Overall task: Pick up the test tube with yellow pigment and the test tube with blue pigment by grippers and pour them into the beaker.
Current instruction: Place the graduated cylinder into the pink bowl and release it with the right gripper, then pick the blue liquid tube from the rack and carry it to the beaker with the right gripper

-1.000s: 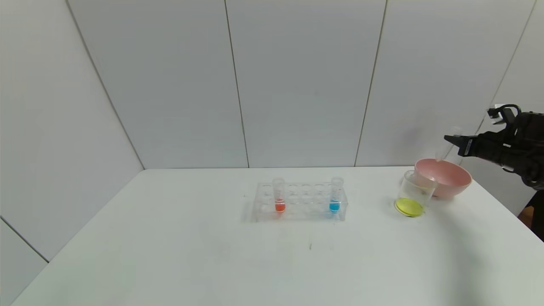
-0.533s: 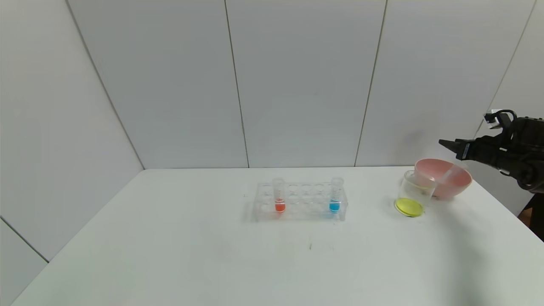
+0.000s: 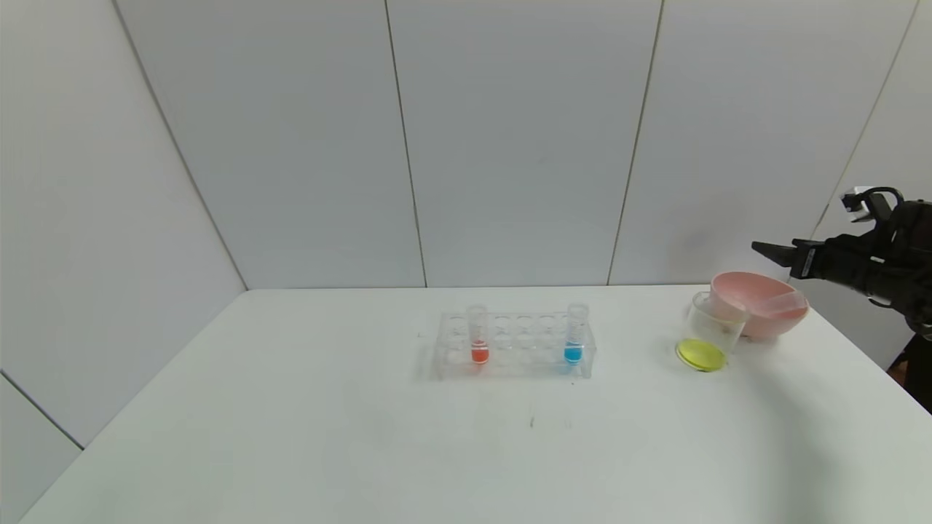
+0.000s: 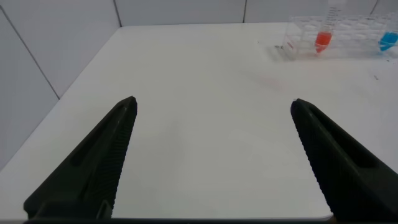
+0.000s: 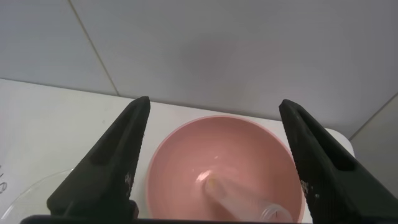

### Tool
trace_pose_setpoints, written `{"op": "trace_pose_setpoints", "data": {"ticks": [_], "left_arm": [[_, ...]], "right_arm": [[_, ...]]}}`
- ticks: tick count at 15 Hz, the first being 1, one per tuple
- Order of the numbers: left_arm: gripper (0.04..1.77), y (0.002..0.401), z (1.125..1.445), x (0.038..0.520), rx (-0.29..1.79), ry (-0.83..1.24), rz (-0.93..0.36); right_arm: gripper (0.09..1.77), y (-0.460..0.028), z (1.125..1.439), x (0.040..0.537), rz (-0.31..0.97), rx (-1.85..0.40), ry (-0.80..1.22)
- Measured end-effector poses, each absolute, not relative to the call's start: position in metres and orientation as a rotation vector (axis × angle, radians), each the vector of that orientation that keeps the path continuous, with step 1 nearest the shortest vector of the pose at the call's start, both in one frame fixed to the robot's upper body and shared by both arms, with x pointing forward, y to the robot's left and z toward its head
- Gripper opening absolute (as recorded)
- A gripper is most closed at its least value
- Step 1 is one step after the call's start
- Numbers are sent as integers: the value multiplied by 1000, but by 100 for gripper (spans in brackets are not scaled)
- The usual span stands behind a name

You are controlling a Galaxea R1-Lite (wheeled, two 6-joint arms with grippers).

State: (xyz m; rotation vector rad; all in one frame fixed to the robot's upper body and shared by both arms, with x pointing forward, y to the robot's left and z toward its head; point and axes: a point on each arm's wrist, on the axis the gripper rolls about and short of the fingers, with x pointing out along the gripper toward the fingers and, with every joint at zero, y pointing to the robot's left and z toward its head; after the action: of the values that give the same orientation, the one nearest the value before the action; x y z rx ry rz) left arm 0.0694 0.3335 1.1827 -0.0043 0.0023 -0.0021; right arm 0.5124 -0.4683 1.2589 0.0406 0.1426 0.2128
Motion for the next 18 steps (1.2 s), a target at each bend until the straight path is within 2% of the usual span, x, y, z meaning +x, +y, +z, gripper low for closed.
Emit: {"op": "trace_pose_setpoints", "data": {"ticks": [6,10,15,18], "left_arm": [[176,334,1183,69,-4,2,-2],[176,334,1183,69,-4,2,-2],[176,334,1183,69,-4,2,-1],[176,334,1183,69,-4,2,-2]], "right_arm": [[161,-410,1255,422,218,55,219],[165,-340,1252,365,227,52,221],[168,-243,1249,329,168,82,177],[169,-196,1239,326,154,108,142]]}}
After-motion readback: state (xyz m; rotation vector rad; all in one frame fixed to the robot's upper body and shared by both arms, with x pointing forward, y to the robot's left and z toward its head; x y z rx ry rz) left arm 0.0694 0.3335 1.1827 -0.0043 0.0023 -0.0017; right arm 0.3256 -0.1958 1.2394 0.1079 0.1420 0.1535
